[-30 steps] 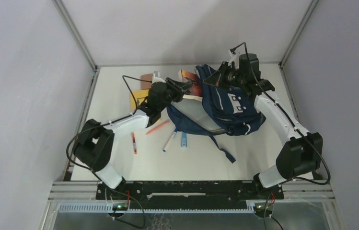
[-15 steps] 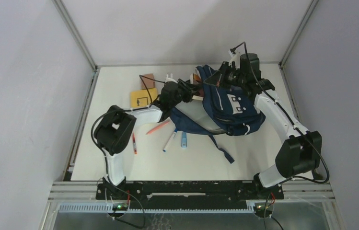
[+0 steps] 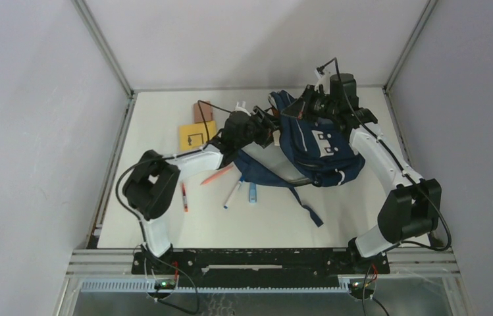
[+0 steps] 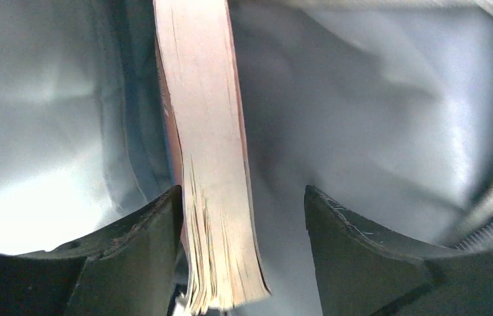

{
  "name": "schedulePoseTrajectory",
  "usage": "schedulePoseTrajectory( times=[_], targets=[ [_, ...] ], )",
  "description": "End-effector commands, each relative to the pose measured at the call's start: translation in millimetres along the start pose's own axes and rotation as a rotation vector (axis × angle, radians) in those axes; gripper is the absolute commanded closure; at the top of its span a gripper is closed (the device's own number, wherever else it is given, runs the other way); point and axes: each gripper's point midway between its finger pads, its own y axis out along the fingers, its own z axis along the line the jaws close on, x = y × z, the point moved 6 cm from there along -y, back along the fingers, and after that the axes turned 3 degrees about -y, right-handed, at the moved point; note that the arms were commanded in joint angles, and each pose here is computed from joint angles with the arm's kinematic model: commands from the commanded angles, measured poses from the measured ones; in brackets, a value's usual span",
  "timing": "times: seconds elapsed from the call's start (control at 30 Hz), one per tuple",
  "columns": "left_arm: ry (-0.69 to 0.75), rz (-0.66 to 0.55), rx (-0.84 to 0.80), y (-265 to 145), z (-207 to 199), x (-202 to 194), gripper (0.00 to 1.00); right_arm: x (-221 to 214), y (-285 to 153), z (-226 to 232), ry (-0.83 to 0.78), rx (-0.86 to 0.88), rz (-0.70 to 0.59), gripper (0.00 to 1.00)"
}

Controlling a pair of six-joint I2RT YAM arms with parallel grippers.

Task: Pack the student bag
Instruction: Place the book in the student bag, then adjust the book at the center of the board.

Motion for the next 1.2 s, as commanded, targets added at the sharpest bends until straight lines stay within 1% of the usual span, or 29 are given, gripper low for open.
schedulePoseTrajectory(
  times=[0.0,0.13,0.27,0.43,0.57,0.6,0.73,0.87,0.97,1.17],
  targets=[
    [0.097,0.001,-0.181,-46.0,-88.8,-4.4,0.29,26.6,-4.2,7.8,-0.067,0.016,-0.119,1.00],
    [0.090,-0.015,-0.121,-60.7,-82.0,-4.1,0.30,27.7,-3.5,6.5,-0.063,0.011,-0.123,1.00],
    [0.134,-0.009,-0.027,-70.3,-73.0,-4.9,0.30,27.2,-2.2,6.0,-0.057,0.014,-0.120,1.00],
    [0.191,-0.035,0.034,-83.9,-69.4,-1.1,0.29,25.5,-1.1,5.0,-0.054,0.016,-0.108,1.00],
    [0.273,-0.117,0.091,-106.1,-67.9,11.1,0.29,22.6,-2.8,3.1,-0.065,0.003,-0.096,1.00],
    [0.294,-0.163,0.096,-113.0,-70.0,17.8,0.29,21.8,-3.6,2.0,-0.068,-0.006,-0.092,1.00],
    [0.385,-0.271,0.115,-141.0,-78.0,34.6,0.28,18.9,-4.0,-2.3,-0.078,-0.031,-0.081,1.00],
    [0.464,-0.348,0.123,-164.7,-81.8,48.3,0.27,16.9,-2.1,-3.3,-0.081,-0.026,-0.069,1.00],
    [0.508,-0.371,0.147,-175.3,-73.6,53.9,0.21,14.5,-0.4,-5.9,-0.092,-0.042,-0.061,1.00],
    [0.548,-0.349,0.191,-185.4,-52.3,54.9,0.21,-0.6,11.2,-7.6,-0.114,-0.061,-0.010,1.00]
  ],
)
